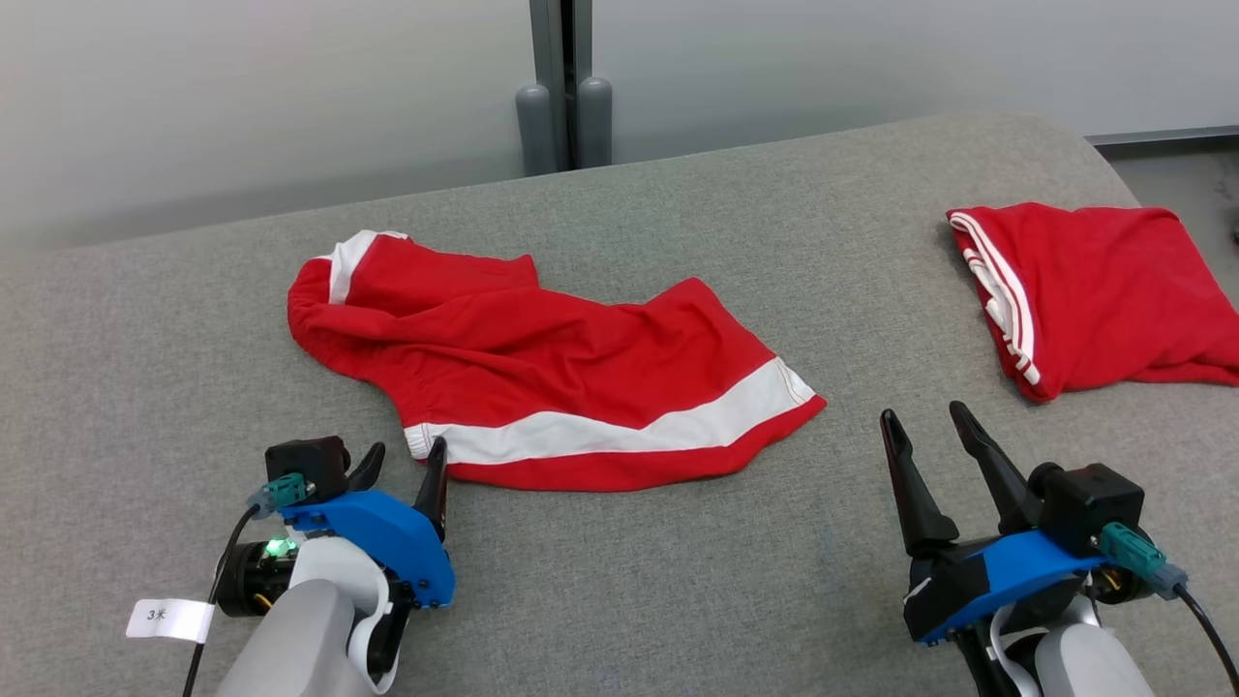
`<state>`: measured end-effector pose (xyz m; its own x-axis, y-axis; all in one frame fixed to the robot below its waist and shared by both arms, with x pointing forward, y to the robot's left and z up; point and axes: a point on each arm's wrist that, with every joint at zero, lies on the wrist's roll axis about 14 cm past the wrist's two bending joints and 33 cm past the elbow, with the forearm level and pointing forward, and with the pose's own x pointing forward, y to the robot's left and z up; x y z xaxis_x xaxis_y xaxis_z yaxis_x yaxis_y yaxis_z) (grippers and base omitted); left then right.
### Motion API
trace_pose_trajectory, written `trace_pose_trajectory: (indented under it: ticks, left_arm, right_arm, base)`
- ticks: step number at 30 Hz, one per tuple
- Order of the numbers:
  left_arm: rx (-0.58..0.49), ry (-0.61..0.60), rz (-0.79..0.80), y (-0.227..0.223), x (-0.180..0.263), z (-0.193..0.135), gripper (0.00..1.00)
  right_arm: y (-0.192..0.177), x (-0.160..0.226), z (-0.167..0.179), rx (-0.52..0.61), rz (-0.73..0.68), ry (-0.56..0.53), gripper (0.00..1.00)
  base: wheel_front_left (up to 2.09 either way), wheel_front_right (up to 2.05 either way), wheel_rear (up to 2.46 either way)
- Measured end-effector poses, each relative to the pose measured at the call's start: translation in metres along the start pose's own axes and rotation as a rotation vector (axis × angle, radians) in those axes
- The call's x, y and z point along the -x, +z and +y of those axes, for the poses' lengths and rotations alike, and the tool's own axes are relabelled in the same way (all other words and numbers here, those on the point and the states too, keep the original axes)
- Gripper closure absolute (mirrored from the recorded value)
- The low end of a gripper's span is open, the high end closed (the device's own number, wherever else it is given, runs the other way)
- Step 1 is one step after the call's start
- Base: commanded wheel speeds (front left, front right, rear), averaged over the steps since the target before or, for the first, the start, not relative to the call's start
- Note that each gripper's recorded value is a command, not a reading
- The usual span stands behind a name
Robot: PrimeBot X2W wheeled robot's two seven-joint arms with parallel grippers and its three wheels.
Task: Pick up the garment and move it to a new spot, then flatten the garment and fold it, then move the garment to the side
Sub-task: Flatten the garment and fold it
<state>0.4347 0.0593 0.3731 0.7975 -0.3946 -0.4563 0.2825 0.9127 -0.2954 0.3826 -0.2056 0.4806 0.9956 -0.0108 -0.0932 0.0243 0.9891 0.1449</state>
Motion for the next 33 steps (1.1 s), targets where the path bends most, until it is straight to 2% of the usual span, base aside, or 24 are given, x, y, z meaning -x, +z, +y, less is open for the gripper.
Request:
trace_pose_trajectory:
  ticks: [11,12,13,14,18,23,30,33]
  left_arm:
    - [0.038,-0.006,0.036,-0.006,-0.009,-0.005,0.02]
    - [0.038,-0.009,0.038,-0.006,-0.01,-0.006,0.35]
    - [0.035,-0.013,0.038,-0.005,-0.011,-0.008,0.64]
    - [0.034,-0.017,0.034,-0.005,-0.012,-0.009,1.0]
    - [0.041,-0.016,0.042,-0.008,-0.012,-0.006,1.0]
    - [0.036,-0.004,0.008,-0.007,-0.008,0.005,1.0]
    - [0.016,-0.025,-0.016,-0.01,-0.006,0.004,1.0]
    - [0.017,-0.03,-0.022,-0.009,-0.007,0.005,1.0]
  right_arm:
    - [-0.003,-0.002,0.0,-0.003,0.007,0.001,0.0]
    - [-0.002,-0.003,0.0,-0.002,0.004,0.002,0.0]
    - [-0.001,-0.004,0.001,-0.001,0.0,0.003,0.0]
    - [-0.001,-0.005,0.001,-0.001,0.0,0.004,0.0]
    - [-0.008,-0.011,0.006,0.002,0.042,0.02,0.0]
    - [-0.022,-0.036,0.014,0.018,0.189,0.051,0.0]
    - [-0.061,-0.063,0.022,0.073,0.484,0.078,0.0]
    - [-0.074,-0.073,0.022,0.111,0.557,0.086,0.0]
  base:
    - [0.0,0.0,0.0]
    - [0.0,0.0,0.0]
    - [0.0,0.0,0.0]
    - [0.0,0.0,0.0]
    - [0.0,0.0,0.0]
    - [0.0,0.0,0.0]
    - [0.0,0.0,0.0]
    - [0.0,0.0,0.0]
